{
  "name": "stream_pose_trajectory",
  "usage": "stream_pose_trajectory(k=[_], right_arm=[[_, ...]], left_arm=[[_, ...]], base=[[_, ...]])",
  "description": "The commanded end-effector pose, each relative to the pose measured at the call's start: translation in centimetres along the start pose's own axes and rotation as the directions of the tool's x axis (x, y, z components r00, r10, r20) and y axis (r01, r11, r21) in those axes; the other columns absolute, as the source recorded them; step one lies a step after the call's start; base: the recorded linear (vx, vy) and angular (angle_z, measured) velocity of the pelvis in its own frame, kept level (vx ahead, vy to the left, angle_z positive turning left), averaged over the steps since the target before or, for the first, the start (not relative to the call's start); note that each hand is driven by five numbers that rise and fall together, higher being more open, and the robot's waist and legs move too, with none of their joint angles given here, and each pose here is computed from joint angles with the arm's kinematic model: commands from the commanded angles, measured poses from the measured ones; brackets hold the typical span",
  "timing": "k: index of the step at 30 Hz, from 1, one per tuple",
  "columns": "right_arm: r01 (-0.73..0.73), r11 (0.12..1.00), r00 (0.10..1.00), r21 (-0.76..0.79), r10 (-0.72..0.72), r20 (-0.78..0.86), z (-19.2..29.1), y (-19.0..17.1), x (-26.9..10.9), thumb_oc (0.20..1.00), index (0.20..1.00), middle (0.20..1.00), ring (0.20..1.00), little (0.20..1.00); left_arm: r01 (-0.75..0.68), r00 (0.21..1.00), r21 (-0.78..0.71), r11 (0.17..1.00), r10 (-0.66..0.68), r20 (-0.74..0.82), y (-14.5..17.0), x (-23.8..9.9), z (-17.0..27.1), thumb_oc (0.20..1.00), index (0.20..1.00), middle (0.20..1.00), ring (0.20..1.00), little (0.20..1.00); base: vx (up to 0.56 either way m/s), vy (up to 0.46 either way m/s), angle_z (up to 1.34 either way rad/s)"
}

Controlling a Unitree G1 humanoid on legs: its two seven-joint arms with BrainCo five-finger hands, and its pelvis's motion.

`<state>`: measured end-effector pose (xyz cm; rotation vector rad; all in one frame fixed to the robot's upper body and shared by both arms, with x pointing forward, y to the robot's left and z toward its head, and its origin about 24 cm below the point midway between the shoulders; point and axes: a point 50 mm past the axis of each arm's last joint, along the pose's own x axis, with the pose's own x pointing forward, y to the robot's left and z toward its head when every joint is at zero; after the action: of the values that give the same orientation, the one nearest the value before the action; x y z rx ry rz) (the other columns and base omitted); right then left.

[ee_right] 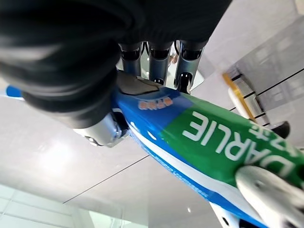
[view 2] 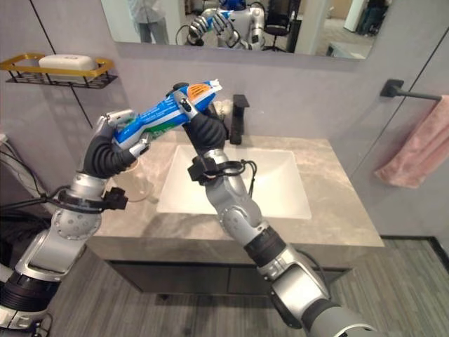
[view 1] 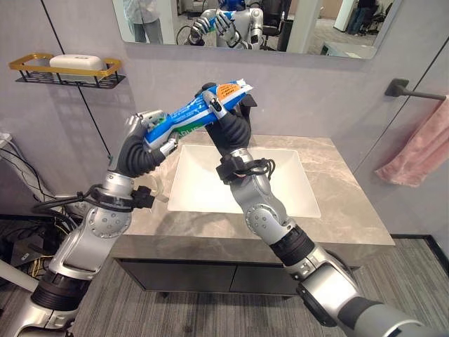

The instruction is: Put brush and paste in cup on sink, flatten towel.

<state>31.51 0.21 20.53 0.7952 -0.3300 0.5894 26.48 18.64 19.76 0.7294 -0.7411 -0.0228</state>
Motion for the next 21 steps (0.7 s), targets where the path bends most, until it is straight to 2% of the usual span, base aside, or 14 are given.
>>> stream_pose_trajectory(k=[1,14,16,21], right_arm=[[0.011,0.998,0.988,0.063,-0.02,0.155,2.5,0.9,1.3,0.2,0.2,0.2,0.2,0.2],[0.06,0.998,0.967,0.029,-0.065,0.247,4.6,0.4,1.9,0.2,0.2,0.2,0.2,0.2],[0.081,0.996,0.945,-0.026,-0.068,0.321,6.7,-0.2,1.9,0.2,0.2,0.2,0.2,0.2],[0.115,0.989,0.918,-0.094,-0.069,0.392,8.9,-1.0,1.7,0.2,0.2,0.2,0.2,0.2]], left_arm=[[-0.087,0.992,-0.017,0.996,0.088,0.093,1.1,0.8,1.6,1.0,1.0,1.0,1.0,1.0],[-0.182,0.983,0.018,0.983,0.182,0.029,3.2,-2.1,1.0,1.0,1.0,1.0,1.0,1.0],[-0.21,0.975,0.047,0.977,0.212,-0.058,4.4,-4.3,-0.2,1.0,1.0,1.0,1.0,1.0],[-0.266,0.945,0.062,0.962,0.273,-0.179,5.7,-6.7,-2.0,1.0,1.0,1.0,1.0,1.0]], base=[[-0.01,0.001,0.21],[-0.01,0.003,0.19],[-0.02,-0.004,0.34],[-0.01,0.004,0.43]])
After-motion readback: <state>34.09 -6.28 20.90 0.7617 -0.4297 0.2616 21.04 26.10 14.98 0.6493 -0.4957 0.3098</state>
